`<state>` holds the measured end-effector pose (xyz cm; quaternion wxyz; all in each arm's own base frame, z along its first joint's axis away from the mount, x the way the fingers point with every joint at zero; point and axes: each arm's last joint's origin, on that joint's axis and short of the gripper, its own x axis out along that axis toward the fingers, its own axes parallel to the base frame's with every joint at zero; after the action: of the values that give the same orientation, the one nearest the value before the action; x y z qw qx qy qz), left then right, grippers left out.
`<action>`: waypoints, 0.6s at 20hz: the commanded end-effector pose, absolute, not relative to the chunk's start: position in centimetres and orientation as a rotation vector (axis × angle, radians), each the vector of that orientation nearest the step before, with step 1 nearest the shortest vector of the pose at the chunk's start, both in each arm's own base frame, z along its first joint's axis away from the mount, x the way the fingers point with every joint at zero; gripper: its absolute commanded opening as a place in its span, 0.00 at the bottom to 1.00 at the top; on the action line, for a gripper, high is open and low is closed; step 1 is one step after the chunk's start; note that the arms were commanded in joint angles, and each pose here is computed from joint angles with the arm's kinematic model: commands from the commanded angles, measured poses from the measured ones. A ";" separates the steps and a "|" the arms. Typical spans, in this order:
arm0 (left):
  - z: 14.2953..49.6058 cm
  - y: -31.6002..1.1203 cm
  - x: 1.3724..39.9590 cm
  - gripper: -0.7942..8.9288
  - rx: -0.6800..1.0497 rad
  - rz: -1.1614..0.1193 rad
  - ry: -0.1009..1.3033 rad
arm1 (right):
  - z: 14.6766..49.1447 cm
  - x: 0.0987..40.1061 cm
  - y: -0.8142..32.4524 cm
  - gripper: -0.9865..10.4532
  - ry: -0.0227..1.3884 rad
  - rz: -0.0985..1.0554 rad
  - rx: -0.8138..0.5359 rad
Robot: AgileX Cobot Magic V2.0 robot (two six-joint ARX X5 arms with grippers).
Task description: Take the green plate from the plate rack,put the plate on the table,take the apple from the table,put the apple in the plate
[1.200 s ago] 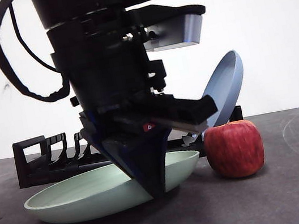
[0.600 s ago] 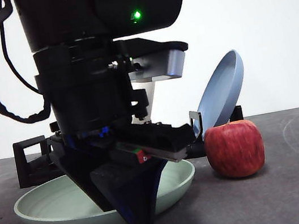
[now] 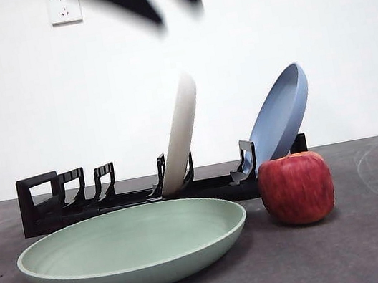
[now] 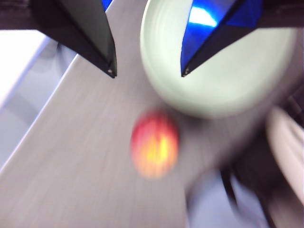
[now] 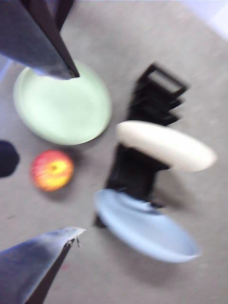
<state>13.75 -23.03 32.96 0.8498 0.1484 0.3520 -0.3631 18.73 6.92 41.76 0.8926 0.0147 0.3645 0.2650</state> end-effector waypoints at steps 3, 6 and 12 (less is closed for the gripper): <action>41.0 -18.1 10.9 0.32 0.190 -0.843 0.517 | 40.6 17.7 6.4 0.61 0.917 0.509 -0.056; 44.5 -14.0 8.5 0.32 0.144 -0.860 0.427 | 39.9 16.8 6.1 0.61 1.030 0.495 -0.092; 46.4 -7.2 4.4 0.32 0.144 -0.913 0.471 | 37.5 17.1 7.1 0.61 1.094 0.529 -0.120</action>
<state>4.46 -7.23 46.51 0.8707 0.0654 0.2219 -0.4340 16.93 6.94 37.97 0.8229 -0.0540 0.5085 0.2477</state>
